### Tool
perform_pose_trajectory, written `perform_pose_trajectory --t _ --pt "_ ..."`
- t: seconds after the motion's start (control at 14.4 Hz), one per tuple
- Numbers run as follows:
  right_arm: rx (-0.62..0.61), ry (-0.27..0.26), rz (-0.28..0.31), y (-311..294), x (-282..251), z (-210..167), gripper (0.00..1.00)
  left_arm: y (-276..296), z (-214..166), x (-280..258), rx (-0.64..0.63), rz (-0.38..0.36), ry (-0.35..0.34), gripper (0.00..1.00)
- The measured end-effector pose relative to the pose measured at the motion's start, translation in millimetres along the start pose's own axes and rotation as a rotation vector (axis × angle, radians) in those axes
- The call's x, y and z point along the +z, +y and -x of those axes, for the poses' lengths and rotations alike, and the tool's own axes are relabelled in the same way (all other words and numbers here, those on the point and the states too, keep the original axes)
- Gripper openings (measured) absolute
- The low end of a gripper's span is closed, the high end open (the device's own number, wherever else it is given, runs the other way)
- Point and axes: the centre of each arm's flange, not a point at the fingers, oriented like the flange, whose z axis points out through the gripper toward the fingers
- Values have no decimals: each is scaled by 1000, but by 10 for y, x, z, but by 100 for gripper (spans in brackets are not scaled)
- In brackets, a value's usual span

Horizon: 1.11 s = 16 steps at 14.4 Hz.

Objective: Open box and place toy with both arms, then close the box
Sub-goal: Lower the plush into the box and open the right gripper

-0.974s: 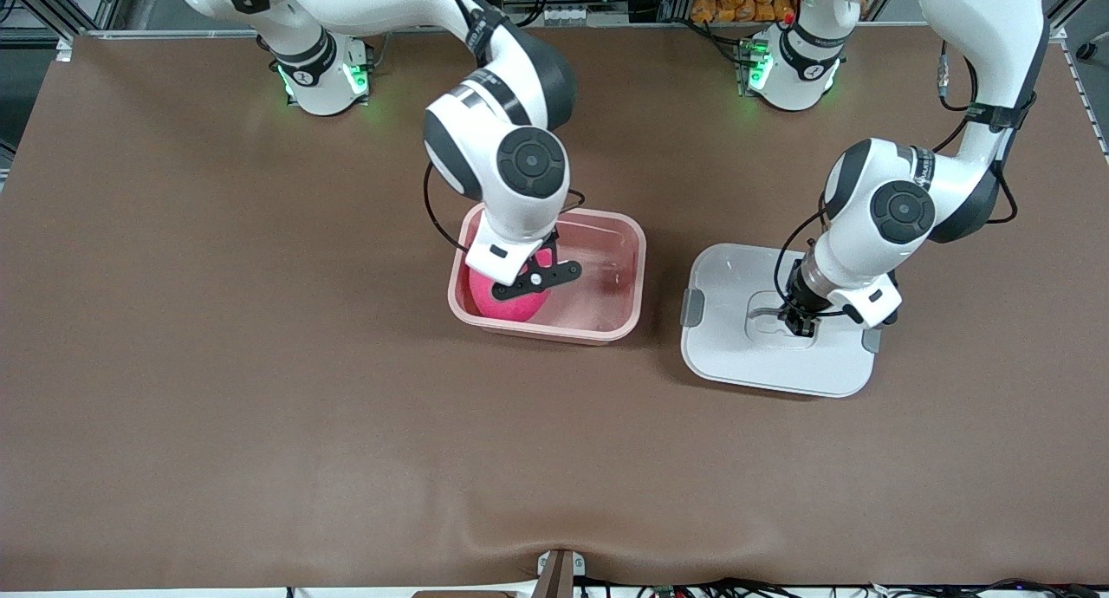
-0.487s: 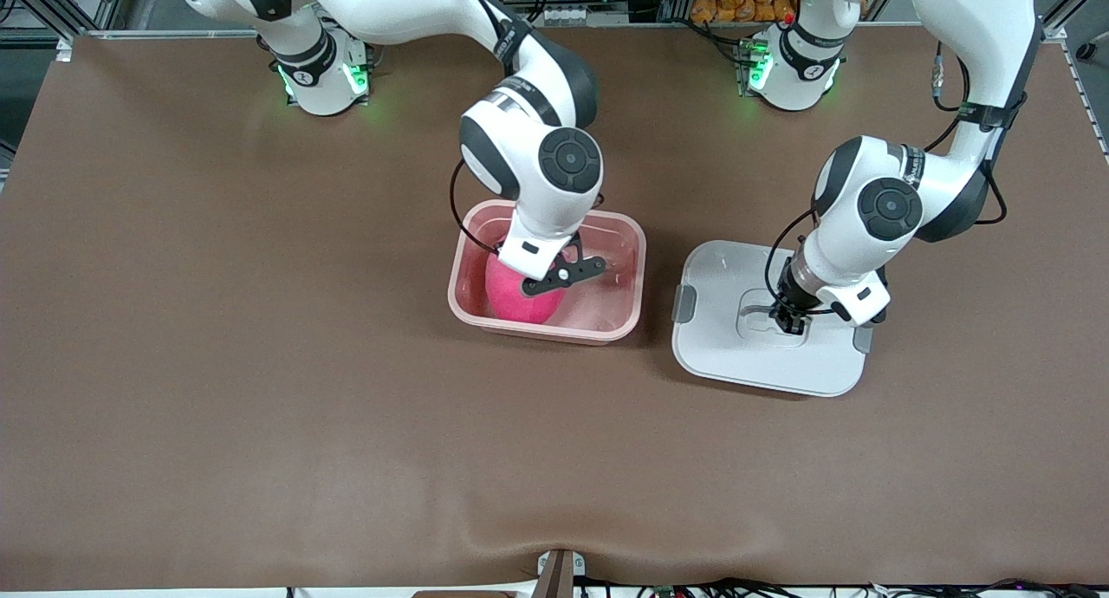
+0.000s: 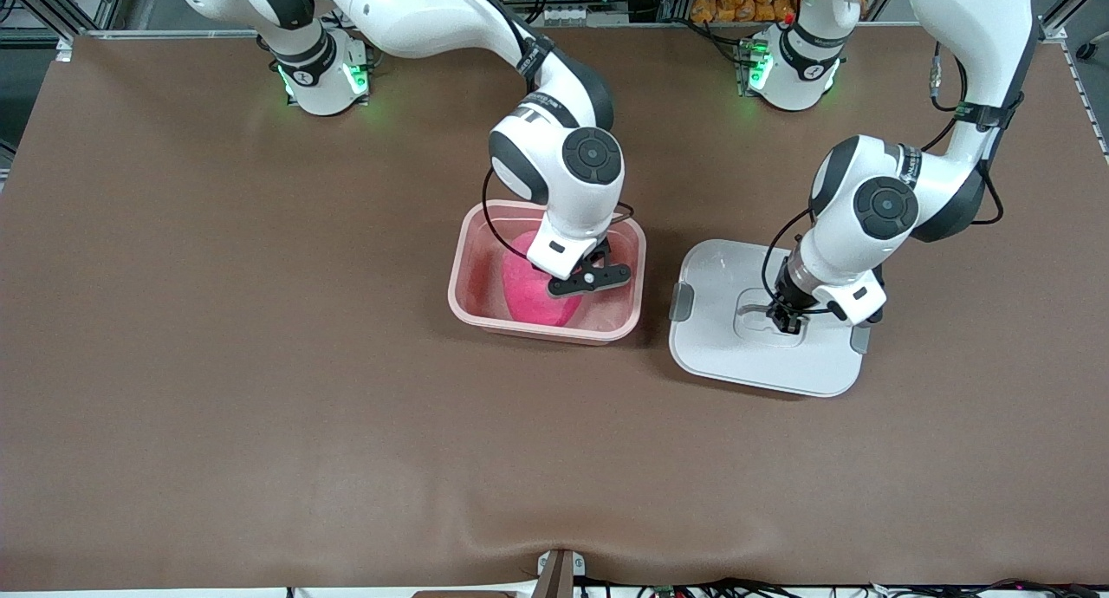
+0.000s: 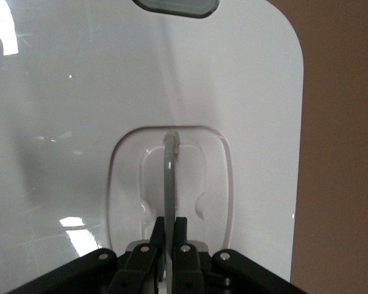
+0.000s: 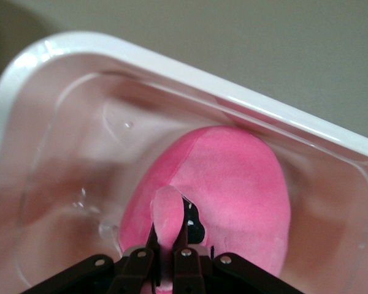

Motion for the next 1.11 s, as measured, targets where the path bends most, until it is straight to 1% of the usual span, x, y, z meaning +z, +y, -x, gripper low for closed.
perform_pose_trajectory --t 0.42,0.63,0.83,0.97,1.11 --pt "110 71 -64 -201 186 72 10 -1 0 7 5 -1 0 7" --pt "136 82 -77 -315 346 137 10 -2 4 22 6 -4 -1 7" --pt "162 79 -76 -355 508 162 10 -3 5 29 7 -5 -1 7" --pt "168 87 -75 -323 497 127 25 -3 6 33 7 -6 -2 7" --pt "176 98 -78 -278 441 72 44 -3 8 34 8 -6 -2 7"
